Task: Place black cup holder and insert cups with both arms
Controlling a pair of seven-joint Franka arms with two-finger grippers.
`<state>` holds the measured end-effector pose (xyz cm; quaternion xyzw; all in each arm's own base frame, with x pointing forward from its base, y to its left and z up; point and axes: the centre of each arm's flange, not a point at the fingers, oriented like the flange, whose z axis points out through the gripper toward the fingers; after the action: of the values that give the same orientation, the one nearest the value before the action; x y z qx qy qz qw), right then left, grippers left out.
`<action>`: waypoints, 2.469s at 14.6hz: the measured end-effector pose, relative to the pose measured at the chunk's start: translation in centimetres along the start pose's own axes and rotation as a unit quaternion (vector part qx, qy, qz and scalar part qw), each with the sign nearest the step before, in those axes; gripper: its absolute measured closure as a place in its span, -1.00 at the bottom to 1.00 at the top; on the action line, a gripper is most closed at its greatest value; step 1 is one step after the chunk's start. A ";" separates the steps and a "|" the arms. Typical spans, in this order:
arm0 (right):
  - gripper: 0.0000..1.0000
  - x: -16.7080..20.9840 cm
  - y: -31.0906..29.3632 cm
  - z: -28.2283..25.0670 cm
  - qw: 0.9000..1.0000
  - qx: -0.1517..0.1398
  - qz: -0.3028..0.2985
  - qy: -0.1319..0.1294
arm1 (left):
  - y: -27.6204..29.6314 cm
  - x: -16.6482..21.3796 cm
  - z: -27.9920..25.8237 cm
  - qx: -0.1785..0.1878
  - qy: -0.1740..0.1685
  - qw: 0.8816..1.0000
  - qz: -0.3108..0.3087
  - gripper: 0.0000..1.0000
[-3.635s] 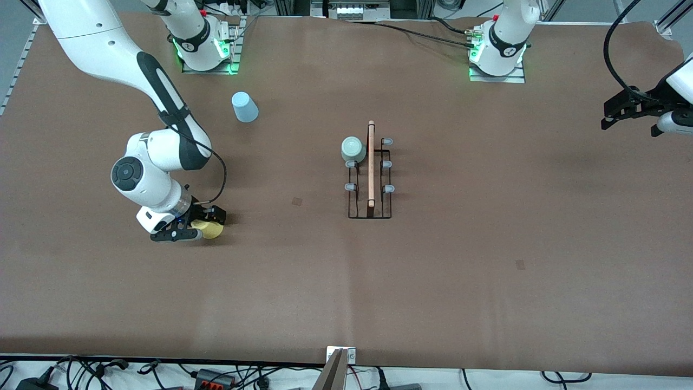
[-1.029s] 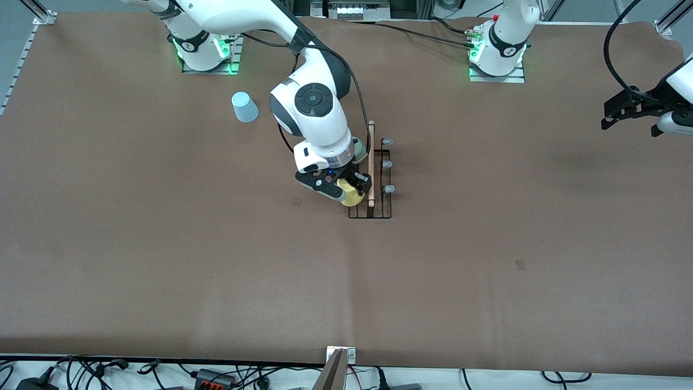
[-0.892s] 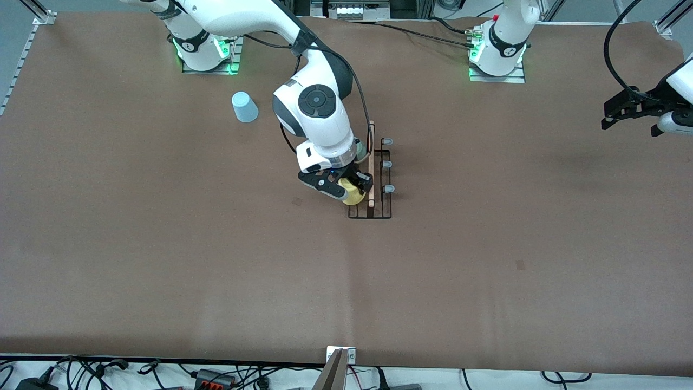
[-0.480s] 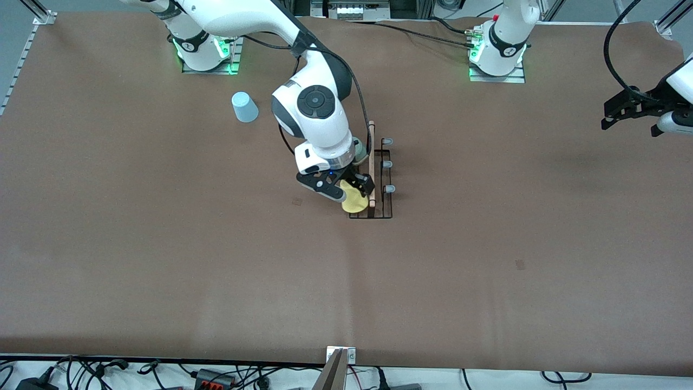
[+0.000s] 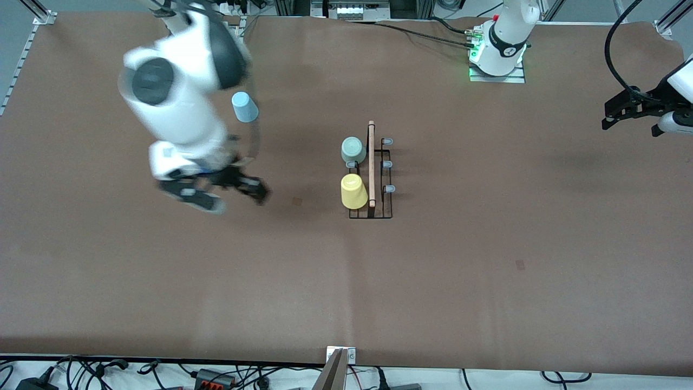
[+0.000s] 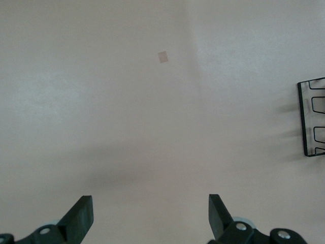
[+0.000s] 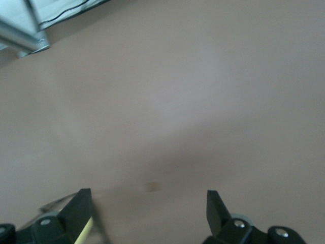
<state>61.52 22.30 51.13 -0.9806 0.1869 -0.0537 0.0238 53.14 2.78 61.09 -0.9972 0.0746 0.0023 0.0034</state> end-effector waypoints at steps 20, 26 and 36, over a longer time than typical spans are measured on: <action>-1.00 7.0 23.2 -8.2 0.984 -0.049 -0.152 -0.073 | 0.0 0.0 0.0 0.000 0.000 1.000 0.000 -1.00; -1.00 7.6 23.9 -9.6 0.982 -0.045 -0.171 -0.060 | 0.0 0.0 0.0 0.000 0.000 1.000 0.000 -1.00; -1.00 7.7 24.1 -9.3 0.982 -0.046 -0.170 -0.062 | 0.0 0.0 0.0 0.000 0.000 1.000 0.000 -1.00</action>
<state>58.85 -3.19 59.46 -0.9996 0.0177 0.0130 -0.0192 53.15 2.82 61.08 -0.9972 0.0742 0.0024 0.0034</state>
